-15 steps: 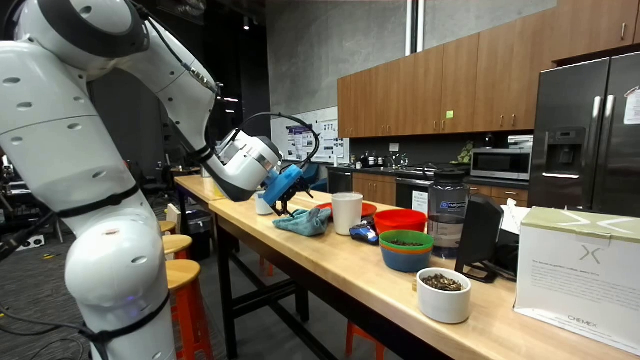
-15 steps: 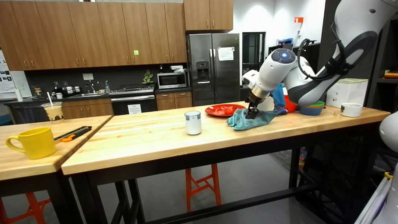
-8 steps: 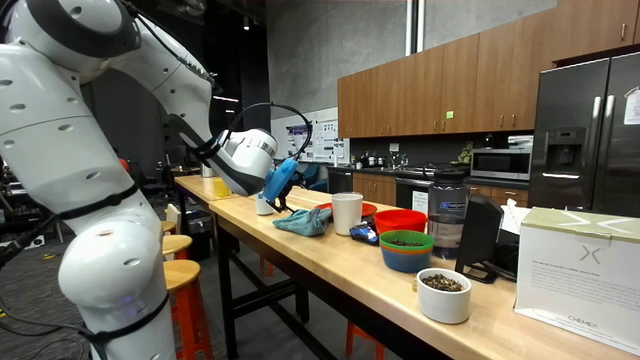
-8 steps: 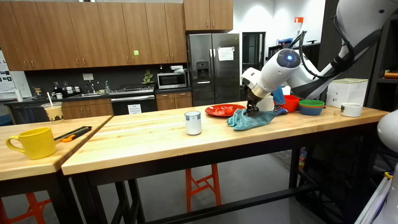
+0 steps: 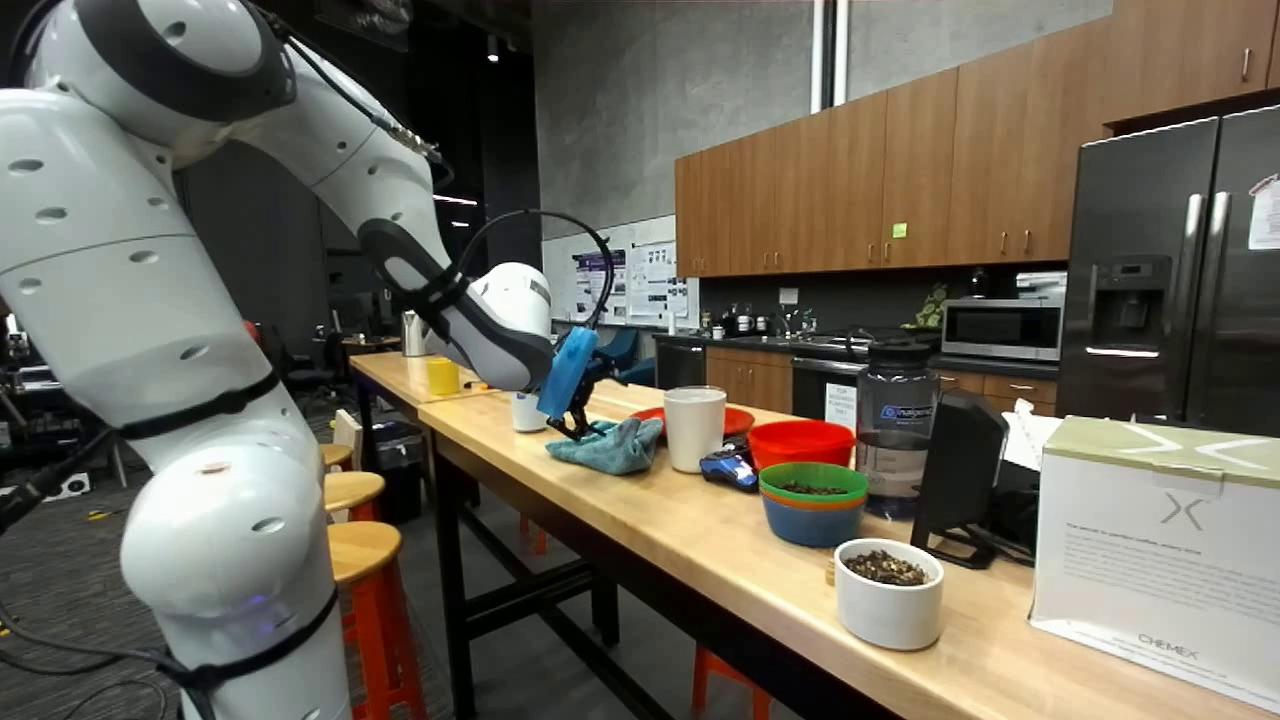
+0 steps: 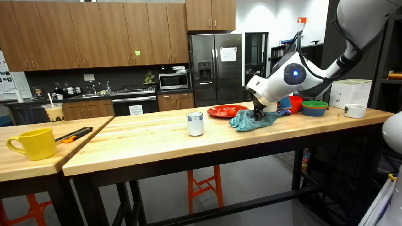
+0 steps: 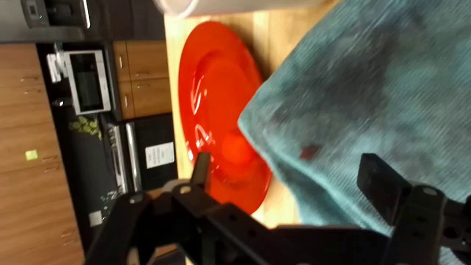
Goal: Unfold the blue towel
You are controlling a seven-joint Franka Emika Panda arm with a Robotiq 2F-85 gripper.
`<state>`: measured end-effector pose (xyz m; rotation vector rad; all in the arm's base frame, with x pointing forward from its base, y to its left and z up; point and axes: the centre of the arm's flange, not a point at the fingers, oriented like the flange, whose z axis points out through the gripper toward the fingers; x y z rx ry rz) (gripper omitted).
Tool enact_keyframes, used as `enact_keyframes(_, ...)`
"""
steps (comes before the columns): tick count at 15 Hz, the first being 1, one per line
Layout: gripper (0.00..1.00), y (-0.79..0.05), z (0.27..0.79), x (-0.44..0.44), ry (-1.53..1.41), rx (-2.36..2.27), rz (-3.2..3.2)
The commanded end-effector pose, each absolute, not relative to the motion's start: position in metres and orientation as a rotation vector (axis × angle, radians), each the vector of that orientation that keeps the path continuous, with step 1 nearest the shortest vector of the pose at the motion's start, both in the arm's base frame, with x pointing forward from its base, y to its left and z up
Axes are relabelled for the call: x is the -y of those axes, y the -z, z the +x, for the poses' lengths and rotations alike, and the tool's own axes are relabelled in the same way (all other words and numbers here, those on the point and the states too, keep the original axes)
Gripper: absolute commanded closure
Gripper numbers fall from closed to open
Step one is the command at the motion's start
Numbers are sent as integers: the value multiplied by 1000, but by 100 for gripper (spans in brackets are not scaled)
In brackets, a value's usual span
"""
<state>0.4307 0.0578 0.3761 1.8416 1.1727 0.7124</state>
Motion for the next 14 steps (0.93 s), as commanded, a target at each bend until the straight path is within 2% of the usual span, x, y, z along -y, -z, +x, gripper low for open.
enact_keyframes(1,0,-335,434,-43,-463,-1160,1933)
enact_keyframes(5,0,-328,446,-38,-315,-1138,1971)
enact_keyframes(8,0,-334,450,-45,-349,-1090,2038)
enact_keyframes(9,20,-338,451,-44,-361,-1073,2074)
enact_keyframes(11,31,-346,451,-43,-394,-1048,2133)
enact_keyframes(14,56,-355,450,-44,-429,-1011,2218)
